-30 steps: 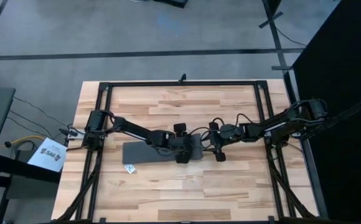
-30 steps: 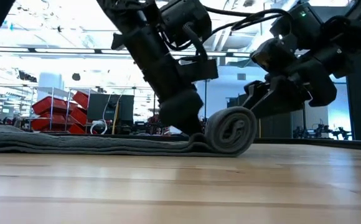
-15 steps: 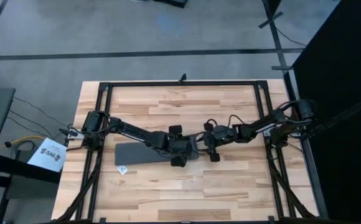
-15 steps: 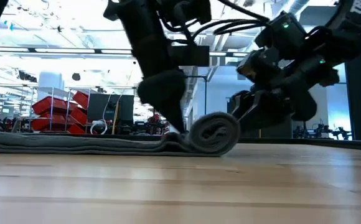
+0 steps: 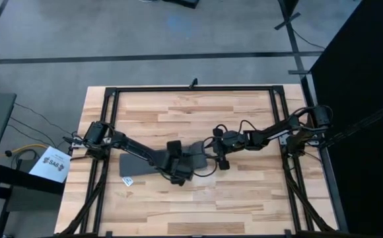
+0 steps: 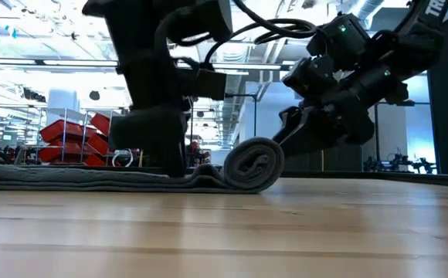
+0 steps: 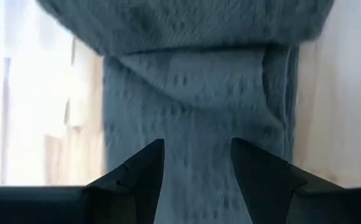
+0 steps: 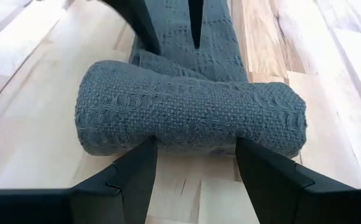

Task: Roll towel
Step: Roll the gray towel

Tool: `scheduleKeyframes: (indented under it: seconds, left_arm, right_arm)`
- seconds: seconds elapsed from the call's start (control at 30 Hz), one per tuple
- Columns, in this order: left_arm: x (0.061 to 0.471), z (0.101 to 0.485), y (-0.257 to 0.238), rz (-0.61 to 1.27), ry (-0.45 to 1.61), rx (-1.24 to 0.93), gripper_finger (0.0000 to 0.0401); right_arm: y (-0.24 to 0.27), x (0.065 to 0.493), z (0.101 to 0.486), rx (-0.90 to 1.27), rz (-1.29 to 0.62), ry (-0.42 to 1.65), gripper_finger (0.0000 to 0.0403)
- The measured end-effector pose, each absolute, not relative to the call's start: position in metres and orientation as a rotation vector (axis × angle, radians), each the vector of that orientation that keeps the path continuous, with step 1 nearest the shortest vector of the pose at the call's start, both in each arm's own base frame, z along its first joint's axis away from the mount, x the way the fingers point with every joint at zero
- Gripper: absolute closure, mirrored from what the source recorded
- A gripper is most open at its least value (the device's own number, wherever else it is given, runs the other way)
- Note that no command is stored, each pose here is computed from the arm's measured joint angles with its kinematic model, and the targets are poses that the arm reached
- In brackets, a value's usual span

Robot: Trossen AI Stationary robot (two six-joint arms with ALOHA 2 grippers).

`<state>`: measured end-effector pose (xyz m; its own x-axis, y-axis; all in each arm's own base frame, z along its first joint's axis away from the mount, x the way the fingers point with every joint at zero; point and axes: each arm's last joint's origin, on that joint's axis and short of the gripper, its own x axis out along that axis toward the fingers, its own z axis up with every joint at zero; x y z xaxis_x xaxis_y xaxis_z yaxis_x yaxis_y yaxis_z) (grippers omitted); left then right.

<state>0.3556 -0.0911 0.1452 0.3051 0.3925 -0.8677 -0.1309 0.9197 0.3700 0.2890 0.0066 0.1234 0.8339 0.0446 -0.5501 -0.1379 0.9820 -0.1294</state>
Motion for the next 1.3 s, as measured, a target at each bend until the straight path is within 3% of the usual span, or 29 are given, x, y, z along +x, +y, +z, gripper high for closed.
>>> scheduleKeyframes:
  seconds: [0.4, 0.93, 1.3]
  left_arm:
    - [0.359, 0.130, -0.083, 0.327, 1.107, 0.199, 0.0228]
    - [0.360, 0.131, -0.082, 0.157, 1.175, 0.325, 0.0228]
    - [0.359, 0.132, -0.083, 0.117, 1.205, 0.385, 0.0228]
  right_arm:
    - [0.009, 0.291, 0.126, -0.166, 0.118, 0.565, 0.0196]
    - [0.010, 0.307, 0.137, -0.191, 0.173, 0.521, 0.0196]
    - [0.005, 0.334, 0.124, -0.193, 0.191, 0.551, 0.0196]
